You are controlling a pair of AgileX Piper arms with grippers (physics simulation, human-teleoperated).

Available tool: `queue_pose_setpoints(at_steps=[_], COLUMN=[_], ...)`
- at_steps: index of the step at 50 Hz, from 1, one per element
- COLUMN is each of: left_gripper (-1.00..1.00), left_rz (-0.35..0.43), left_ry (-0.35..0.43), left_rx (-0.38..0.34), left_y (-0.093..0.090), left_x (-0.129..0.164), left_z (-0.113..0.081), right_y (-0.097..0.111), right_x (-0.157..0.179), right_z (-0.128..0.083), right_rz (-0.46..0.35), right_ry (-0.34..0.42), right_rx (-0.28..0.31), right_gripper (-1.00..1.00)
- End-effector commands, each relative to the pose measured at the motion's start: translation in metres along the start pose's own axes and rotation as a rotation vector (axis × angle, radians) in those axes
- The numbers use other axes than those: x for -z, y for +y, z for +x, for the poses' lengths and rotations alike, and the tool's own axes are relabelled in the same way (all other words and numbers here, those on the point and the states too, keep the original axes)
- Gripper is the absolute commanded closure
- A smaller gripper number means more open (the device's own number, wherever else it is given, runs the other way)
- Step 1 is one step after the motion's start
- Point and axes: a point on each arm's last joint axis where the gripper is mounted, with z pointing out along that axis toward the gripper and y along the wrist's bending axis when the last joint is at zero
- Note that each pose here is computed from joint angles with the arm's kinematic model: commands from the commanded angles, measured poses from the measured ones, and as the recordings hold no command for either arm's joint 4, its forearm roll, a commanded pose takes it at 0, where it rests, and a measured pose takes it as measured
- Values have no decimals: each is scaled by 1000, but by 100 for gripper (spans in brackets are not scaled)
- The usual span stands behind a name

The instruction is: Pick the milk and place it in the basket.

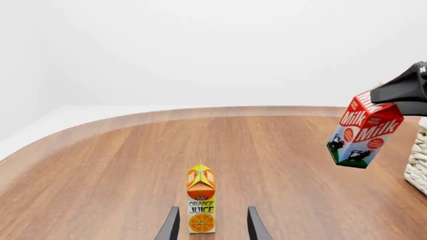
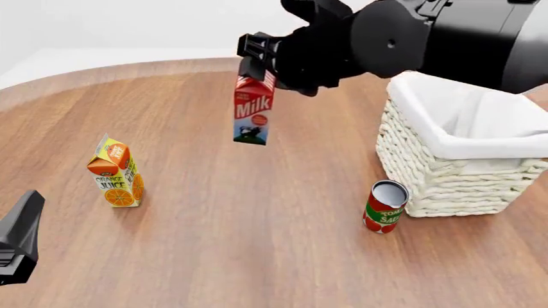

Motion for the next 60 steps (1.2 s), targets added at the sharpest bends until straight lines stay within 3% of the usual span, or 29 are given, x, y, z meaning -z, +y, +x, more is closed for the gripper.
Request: queue_pose_setpoints(at_steps=[1, 26, 40, 60], left_gripper=[-100, -100, -100, -100], left_rz=[0, 0, 0, 0], left_ry=[0, 0, 0, 0], left_rx=[0, 0, 0, 0], left_y=[0, 0, 0, 0], left_x=[0, 0, 0, 0], left_z=[0, 0, 0, 0], right_y=[-8, -41, -72, -94], right_x=[25, 65, 82, 100], right_z=[-20, -39, -51, -59], right_rz=[3, 75, 155, 216], right_ry=[-70, -153, -208, -255], right_rx=[-30, -78, -107, -135], right_gripper=[100, 100, 100, 100])
